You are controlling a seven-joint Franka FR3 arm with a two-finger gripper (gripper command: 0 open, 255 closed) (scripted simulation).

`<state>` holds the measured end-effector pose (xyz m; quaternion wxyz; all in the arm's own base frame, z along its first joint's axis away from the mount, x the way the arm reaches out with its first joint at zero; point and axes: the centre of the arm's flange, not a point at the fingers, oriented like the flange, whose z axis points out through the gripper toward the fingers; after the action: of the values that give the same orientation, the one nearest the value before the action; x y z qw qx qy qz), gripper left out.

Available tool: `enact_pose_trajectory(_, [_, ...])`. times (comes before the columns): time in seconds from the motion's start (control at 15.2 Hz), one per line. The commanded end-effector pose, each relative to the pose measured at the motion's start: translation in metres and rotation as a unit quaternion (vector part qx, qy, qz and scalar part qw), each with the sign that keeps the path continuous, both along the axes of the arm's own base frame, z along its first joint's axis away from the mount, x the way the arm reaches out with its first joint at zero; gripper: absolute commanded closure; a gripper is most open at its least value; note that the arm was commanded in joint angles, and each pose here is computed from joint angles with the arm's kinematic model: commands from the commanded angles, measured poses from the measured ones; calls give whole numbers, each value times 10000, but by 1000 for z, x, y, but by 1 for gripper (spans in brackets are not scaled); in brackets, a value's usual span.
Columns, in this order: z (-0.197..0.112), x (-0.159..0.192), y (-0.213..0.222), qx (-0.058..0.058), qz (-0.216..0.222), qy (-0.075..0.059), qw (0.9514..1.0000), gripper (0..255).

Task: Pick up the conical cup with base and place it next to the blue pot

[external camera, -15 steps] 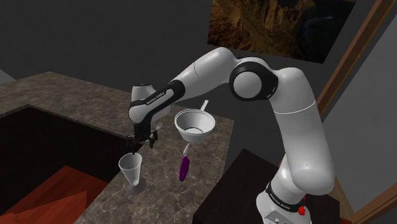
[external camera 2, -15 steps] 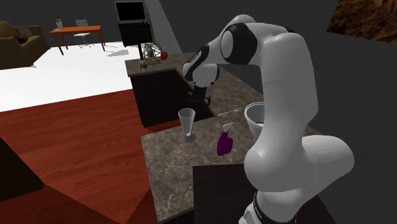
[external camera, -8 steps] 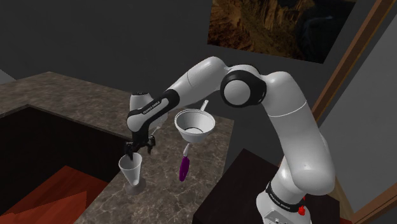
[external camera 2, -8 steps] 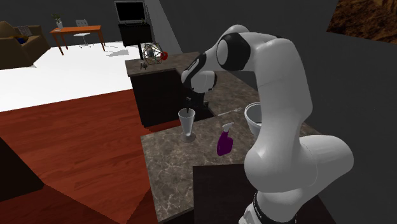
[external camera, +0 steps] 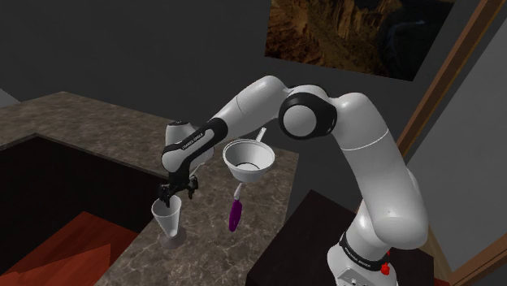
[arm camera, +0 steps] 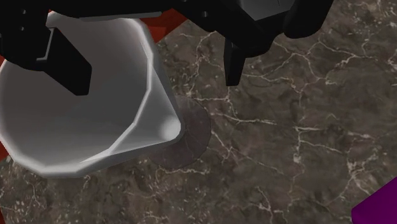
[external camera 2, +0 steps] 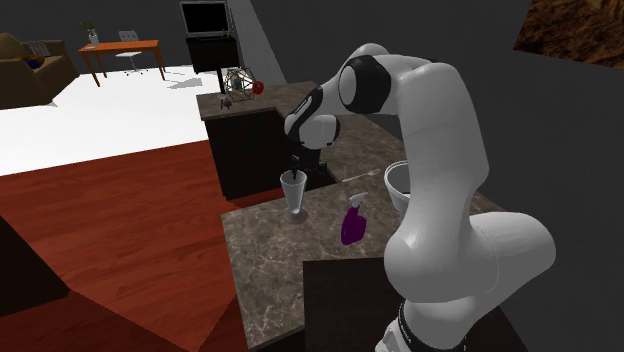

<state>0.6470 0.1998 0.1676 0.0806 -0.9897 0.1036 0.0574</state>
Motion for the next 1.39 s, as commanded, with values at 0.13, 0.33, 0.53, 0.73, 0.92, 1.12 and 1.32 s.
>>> enact_pose_trajectory(0.13, [0, 0, 0, 0, 0, 0, 10000, 255])
enact_pose_trajectory(0.33, [0, 0, 0, 0, 0, 0, 10000, 255])
enact_pose_trajectory(0.53, [0, 0, 0, 0, 0, 0, 10000, 255])
enact_pose_trajectory(0.73, [5, 0, 0, 0, 0, 0, 10000, 255])
enact_pose_trajectory(0.92, [21, 0, 0, 0, 0, 0, 10000, 255])
enact_pose_trajectory(1.12, [37, 0, 0, 0, 0, 0, 10000, 255])
enact_pose_trajectory(1.32, [53, 0, 0, 0, 0, 0, 10000, 255])
